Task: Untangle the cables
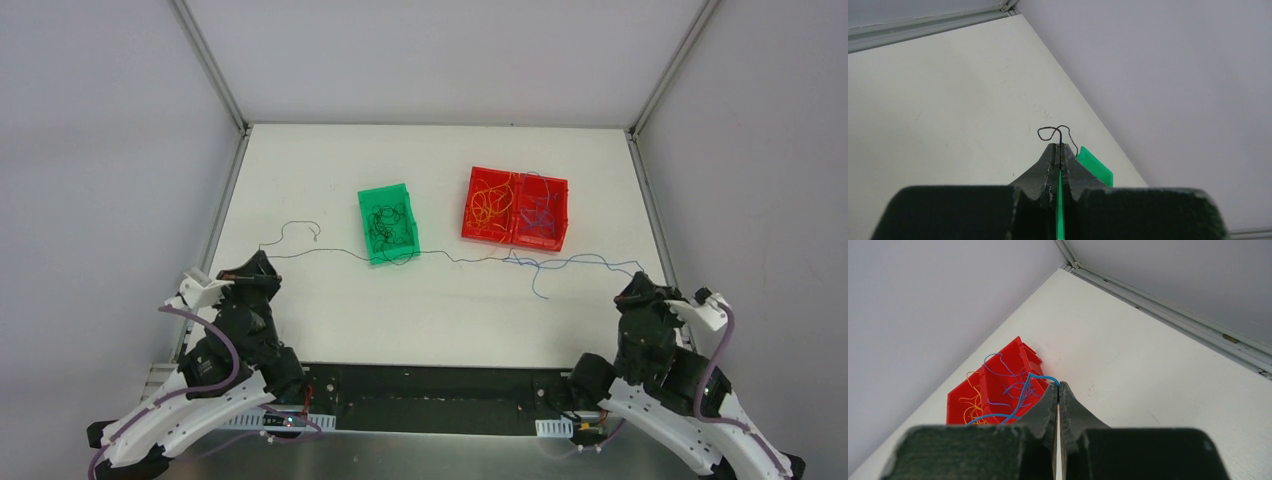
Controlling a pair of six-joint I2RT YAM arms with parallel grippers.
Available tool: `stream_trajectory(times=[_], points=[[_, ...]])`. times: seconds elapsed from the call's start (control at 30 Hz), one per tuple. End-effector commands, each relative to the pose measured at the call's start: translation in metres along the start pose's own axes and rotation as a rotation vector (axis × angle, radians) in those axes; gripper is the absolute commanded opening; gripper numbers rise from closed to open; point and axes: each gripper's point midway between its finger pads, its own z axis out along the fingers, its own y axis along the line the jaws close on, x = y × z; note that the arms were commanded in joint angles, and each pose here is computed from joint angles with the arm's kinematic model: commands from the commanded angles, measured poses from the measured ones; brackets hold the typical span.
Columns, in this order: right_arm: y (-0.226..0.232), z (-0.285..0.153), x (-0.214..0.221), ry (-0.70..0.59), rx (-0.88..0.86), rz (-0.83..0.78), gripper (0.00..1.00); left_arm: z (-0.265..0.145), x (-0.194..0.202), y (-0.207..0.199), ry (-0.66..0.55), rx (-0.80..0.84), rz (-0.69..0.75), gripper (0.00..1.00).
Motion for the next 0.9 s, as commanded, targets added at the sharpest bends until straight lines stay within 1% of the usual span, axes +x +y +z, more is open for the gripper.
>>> stream_trajectory(times=[0.0,0.07,0.1,0.17,0.2,0.23,0.27,0.37,0.5,0.6,0.87], points=[[0.005,0.001,-0.009,-0.024,0.026,-0.062,0.0,0.002,-0.005,0.005,-0.042,-0.052,0.008,0.0],[0.01,0.002,-0.009,-0.023,0.025,-0.063,0.0,0.001,-0.002,0.003,-0.028,-0.037,0.006,0.0],[0.02,0.003,-0.009,-0.028,0.019,-0.003,0.0,0.0,0.004,-0.001,-0.004,-0.012,0.005,0.0],[0.05,0.006,-0.007,-0.045,-0.005,0.216,0.0,-0.002,0.014,-0.014,0.053,0.045,0.008,0.0],[0.062,0.007,-0.005,-0.053,-0.015,0.313,0.0,-0.003,0.021,-0.022,0.082,0.07,0.032,0.0],[0.071,0.008,-0.003,-0.057,-0.021,0.366,0.0,-0.004,0.024,-0.029,0.105,0.092,0.062,0.0],[0.074,0.009,0.0,-0.057,-0.02,0.36,0.0,-0.005,0.027,-0.036,0.123,0.109,0.098,0.0],[0.08,0.01,0.005,-0.05,-0.011,0.277,0.0,-0.007,0.034,-0.055,0.167,0.151,0.193,0.0],[0.085,0.012,0.014,-0.046,-0.002,0.209,0.0,-0.009,0.044,-0.066,0.2,0.176,0.254,0.0],[0.087,0.012,0.017,-0.044,-0.001,0.192,0.0,-0.009,0.044,-0.066,0.203,0.179,0.254,0.0],[0.094,0.014,0.023,-0.041,0.006,0.142,0.0,-0.009,0.039,-0.06,0.188,0.187,0.201,0.0]])
